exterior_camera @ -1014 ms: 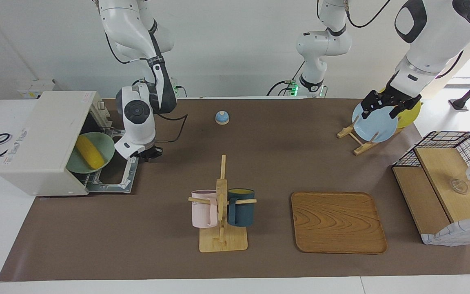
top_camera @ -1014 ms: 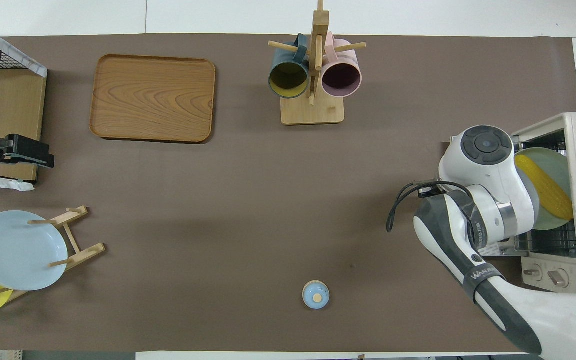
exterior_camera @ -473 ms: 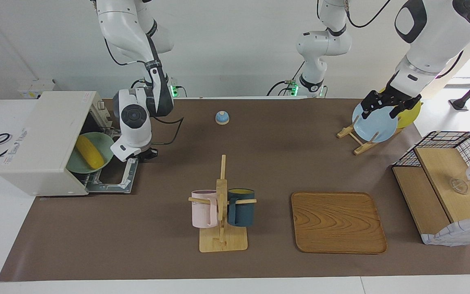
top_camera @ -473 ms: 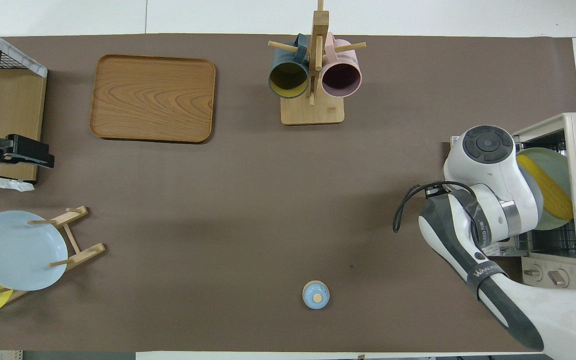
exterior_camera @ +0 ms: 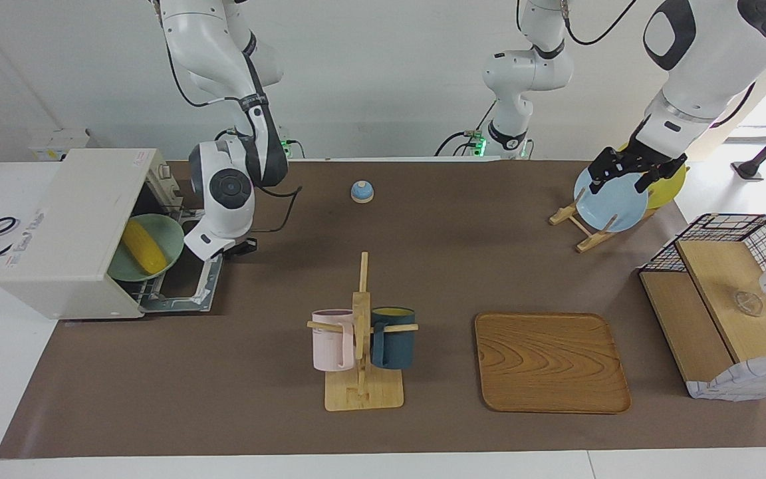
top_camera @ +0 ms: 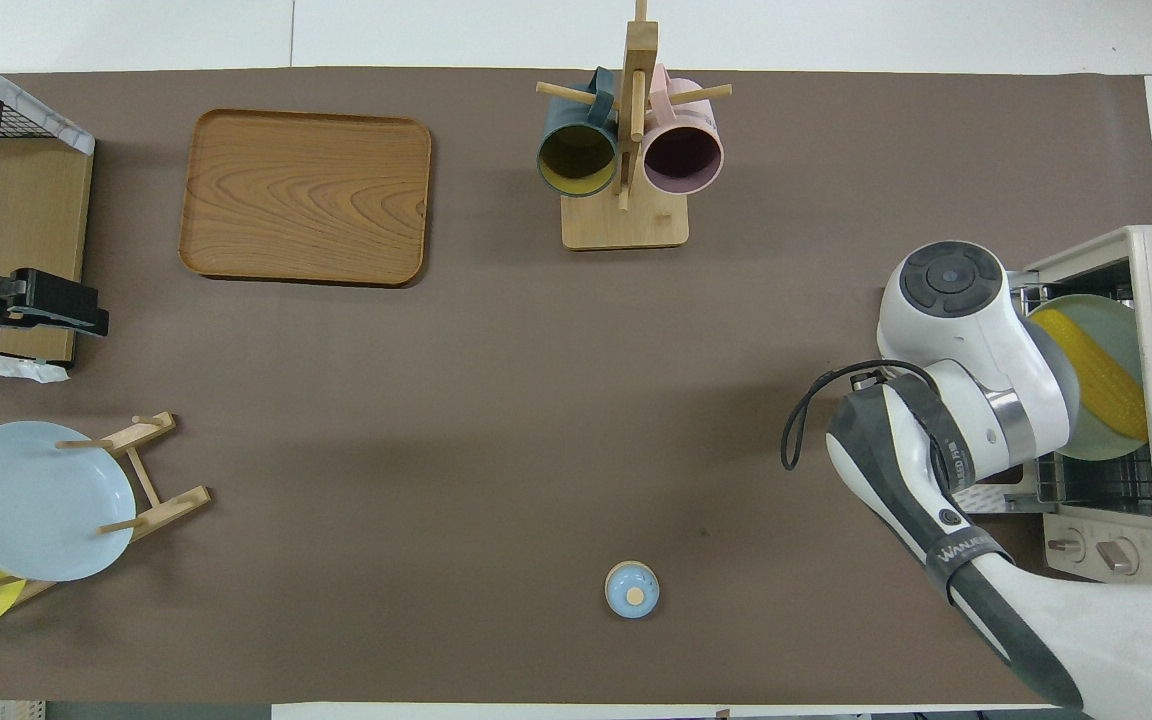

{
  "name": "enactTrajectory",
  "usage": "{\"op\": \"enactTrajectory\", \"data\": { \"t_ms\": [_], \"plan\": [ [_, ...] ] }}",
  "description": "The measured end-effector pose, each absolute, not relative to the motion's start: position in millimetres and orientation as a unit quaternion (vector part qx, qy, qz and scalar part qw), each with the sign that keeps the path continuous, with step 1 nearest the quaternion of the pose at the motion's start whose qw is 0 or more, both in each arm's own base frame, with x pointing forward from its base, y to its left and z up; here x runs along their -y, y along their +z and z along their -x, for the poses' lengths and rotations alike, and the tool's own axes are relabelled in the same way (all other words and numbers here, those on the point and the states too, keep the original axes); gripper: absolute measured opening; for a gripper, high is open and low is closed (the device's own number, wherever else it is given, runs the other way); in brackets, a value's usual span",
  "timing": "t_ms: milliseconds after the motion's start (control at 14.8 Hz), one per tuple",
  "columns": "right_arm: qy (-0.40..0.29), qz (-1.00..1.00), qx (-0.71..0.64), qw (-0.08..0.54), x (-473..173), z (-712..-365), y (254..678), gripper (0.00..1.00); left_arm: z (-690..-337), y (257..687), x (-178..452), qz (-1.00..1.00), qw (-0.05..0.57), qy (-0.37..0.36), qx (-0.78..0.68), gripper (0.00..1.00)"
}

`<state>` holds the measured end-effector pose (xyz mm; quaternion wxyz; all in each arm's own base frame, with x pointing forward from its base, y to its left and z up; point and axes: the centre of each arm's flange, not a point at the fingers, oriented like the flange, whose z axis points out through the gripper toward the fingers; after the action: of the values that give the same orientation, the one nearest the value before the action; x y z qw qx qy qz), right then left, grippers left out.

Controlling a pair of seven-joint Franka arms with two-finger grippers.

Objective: Put corn in oven
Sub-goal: 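Push the plate into the oven and open the right gripper, then swing the oven door shut with the right gripper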

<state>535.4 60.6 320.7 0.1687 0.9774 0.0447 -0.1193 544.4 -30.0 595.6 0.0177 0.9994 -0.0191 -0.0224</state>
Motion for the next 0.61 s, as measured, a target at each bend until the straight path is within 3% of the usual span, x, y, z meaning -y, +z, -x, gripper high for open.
{"op": "enactTrajectory", "data": {
  "t_ms": [338,609],
  "plan": [
    [-0.127,-0.974,-0.084,0.167,-21,-536,408,0.01,-544,596,30,-0.999,0.018,-0.022,0.019,1.00],
    [-0.115,-0.974,-0.101,0.168,22,-529,445,0.01,-544,596,30,-0.999,0.018,-0.022,0.019,1.00]
  ]
}}
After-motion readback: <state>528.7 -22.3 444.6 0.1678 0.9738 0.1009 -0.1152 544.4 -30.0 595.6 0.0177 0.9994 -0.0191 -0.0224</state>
